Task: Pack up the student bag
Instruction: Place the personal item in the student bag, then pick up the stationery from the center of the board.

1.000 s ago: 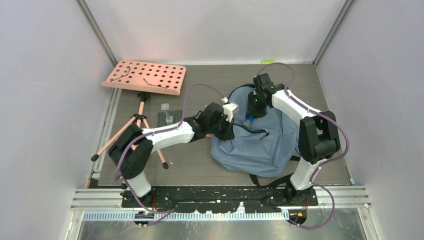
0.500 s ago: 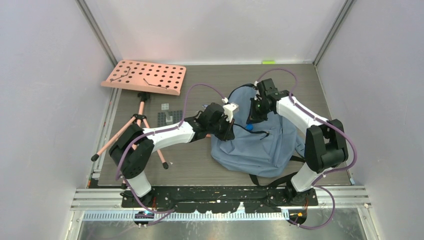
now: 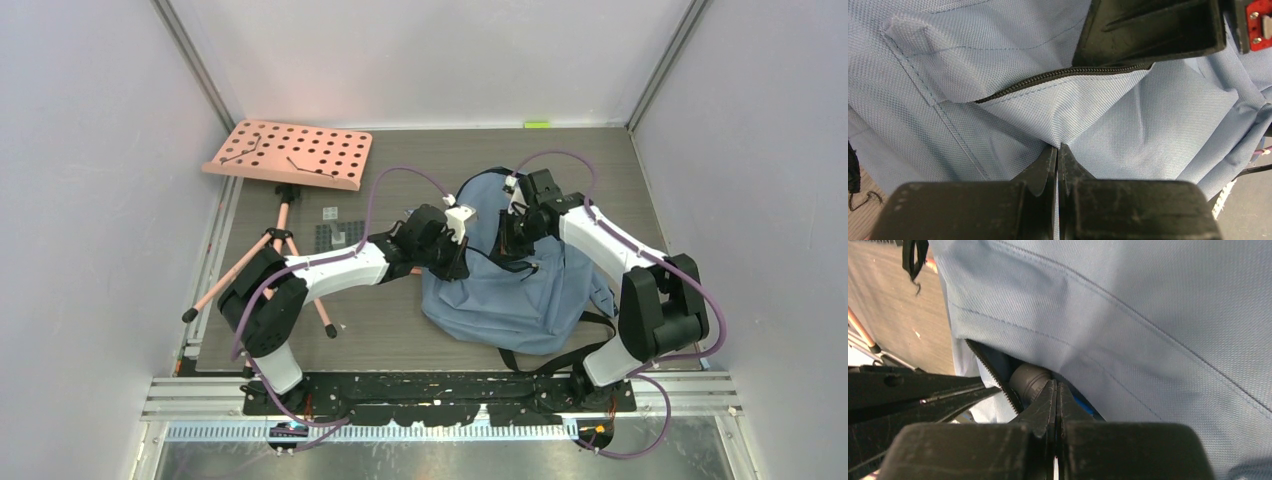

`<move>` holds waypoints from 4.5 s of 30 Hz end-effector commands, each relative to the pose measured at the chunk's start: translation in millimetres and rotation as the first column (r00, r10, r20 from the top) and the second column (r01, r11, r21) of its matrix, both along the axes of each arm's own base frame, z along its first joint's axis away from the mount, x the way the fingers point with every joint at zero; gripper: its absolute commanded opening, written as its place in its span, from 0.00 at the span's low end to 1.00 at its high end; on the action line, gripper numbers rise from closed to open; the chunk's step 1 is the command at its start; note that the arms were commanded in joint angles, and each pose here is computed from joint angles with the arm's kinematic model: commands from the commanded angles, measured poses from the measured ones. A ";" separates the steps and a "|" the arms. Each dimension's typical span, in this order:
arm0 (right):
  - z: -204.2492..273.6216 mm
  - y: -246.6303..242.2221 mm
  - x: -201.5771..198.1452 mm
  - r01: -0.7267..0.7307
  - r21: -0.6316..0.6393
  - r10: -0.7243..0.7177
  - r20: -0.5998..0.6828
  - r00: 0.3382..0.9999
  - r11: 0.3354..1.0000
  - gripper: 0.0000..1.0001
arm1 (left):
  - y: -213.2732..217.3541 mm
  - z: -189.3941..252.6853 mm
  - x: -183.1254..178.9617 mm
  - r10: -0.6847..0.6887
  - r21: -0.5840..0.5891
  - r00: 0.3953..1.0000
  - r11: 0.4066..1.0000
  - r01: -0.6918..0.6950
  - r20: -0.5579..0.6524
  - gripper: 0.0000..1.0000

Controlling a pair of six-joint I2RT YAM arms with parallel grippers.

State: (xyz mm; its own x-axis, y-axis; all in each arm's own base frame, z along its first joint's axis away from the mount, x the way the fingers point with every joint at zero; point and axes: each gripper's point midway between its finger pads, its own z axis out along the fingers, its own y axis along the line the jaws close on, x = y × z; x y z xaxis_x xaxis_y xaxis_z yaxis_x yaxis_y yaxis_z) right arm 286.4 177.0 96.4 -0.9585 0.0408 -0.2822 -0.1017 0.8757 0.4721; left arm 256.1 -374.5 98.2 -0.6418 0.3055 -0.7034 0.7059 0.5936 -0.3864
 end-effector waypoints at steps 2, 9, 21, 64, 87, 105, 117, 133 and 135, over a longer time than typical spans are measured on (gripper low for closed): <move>11.9 11.7 -26.9 -0.059 0.080 0.061 -0.033 0.998 0.995 0.01 | -5.2 24.9 11.5 0.007 -0.064 0.999 0.998 -0.004 0.053 0.00; -1.5 4.2 -23.1 -0.026 0.018 0.027 -0.053 0.998 0.999 0.01 | -9.3 35.7 9.3 -0.014 -0.100 0.998 0.995 0.021 0.068 0.00; 86.0 -28.7 0.7 0.134 -0.079 -0.113 0.230 0.967 0.988 0.39 | 11.7 59.2 6.8 0.046 -0.071 0.995 0.997 -0.040 0.091 0.39; 33.6 19.7 26.2 -0.183 -0.238 0.262 0.356 0.897 0.954 0.54 | 125.7 49.2 24.9 0.073 0.155 0.987 0.987 -0.050 -0.141 0.87; 88.4 -56.2 21.8 0.265 -0.276 -0.096 0.502 0.859 0.924 0.08 | 151.0 -27.5 48.7 -0.052 0.402 0.995 0.912 0.083 -0.086 0.76; 122.3 -41.0 9.6 0.219 -0.123 -0.115 0.557 0.822 0.968 0.12 | 142.3 -56.3 45.7 -0.156 0.427 0.985 0.888 0.174 -0.077 0.61; 128.0 -40.2 6.5 0.211 -0.096 -0.120 0.570 0.813 0.973 0.12 | 148.2 -81.2 36.7 -0.161 0.591 0.987 0.793 0.147 -0.030 0.56; 129.9 -40.5 4.1 0.200 -0.085 -0.115 0.578 0.808 0.976 0.12 | 166.0 -89.0 -16.5 -0.094 0.714 0.984 0.678 0.176 -0.152 0.15; 130.3 -39.2 3.5 0.195 -0.081 -0.113 0.577 0.809 0.977 0.12 | 168.8 -84.7 -24.0 -0.035 0.717 0.988 0.684 0.131 -0.148 0.11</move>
